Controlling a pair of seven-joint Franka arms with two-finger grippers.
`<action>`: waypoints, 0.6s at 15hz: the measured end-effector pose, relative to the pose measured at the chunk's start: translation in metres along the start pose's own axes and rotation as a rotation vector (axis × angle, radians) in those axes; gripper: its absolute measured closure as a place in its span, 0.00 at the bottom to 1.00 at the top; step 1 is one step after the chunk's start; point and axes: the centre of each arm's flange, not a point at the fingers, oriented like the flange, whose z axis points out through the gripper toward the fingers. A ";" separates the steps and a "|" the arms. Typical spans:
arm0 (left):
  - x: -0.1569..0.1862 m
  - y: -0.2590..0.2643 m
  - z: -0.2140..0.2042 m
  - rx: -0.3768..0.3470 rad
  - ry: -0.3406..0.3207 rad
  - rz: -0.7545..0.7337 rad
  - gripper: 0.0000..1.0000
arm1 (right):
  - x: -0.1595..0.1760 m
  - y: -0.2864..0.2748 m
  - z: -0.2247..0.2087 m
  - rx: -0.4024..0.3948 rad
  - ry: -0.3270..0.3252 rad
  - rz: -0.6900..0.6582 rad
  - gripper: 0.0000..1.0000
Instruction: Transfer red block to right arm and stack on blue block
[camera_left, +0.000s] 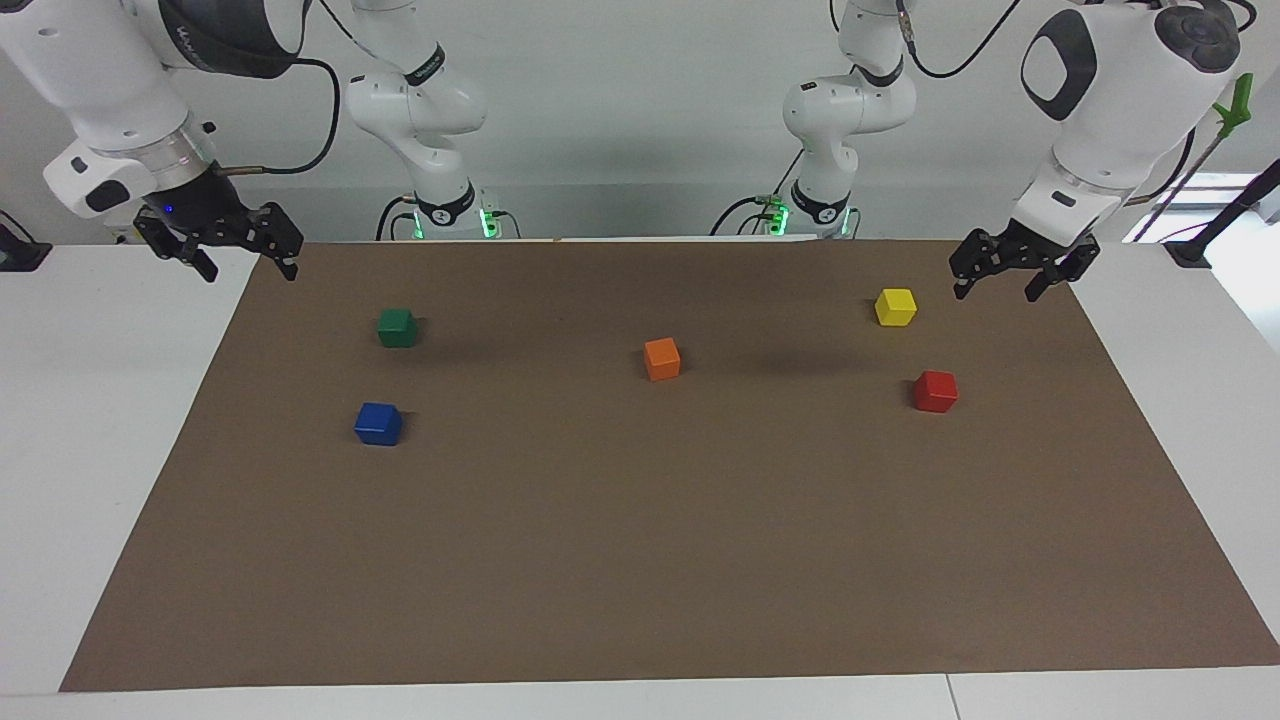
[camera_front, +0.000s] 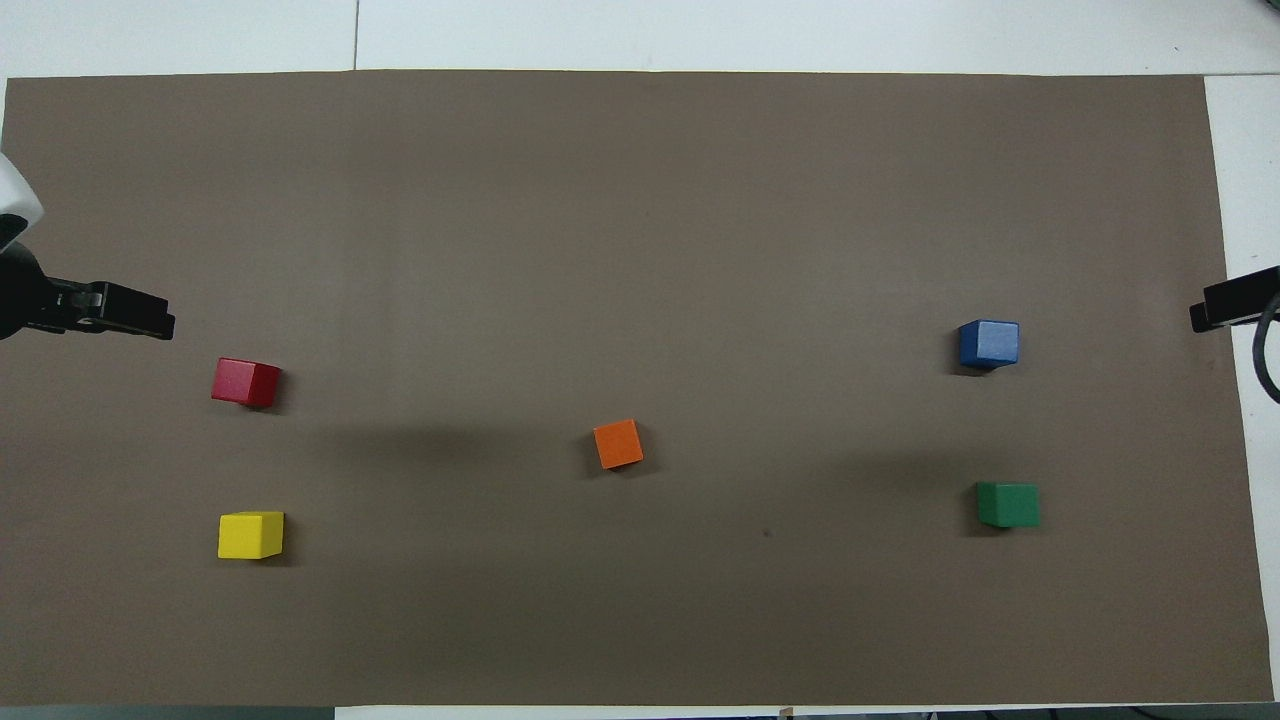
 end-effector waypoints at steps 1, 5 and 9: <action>-0.002 -0.005 0.014 0.003 0.012 -0.002 0.00 | 0.000 0.000 0.000 0.000 -0.001 0.000 0.00; -0.017 -0.017 0.084 0.006 0.014 -0.004 0.00 | 0.000 0.000 0.000 0.000 -0.003 -0.003 0.00; -0.028 -0.028 0.137 0.010 0.039 -0.001 0.00 | 0.000 -0.002 0.007 0.054 -0.006 -0.027 0.00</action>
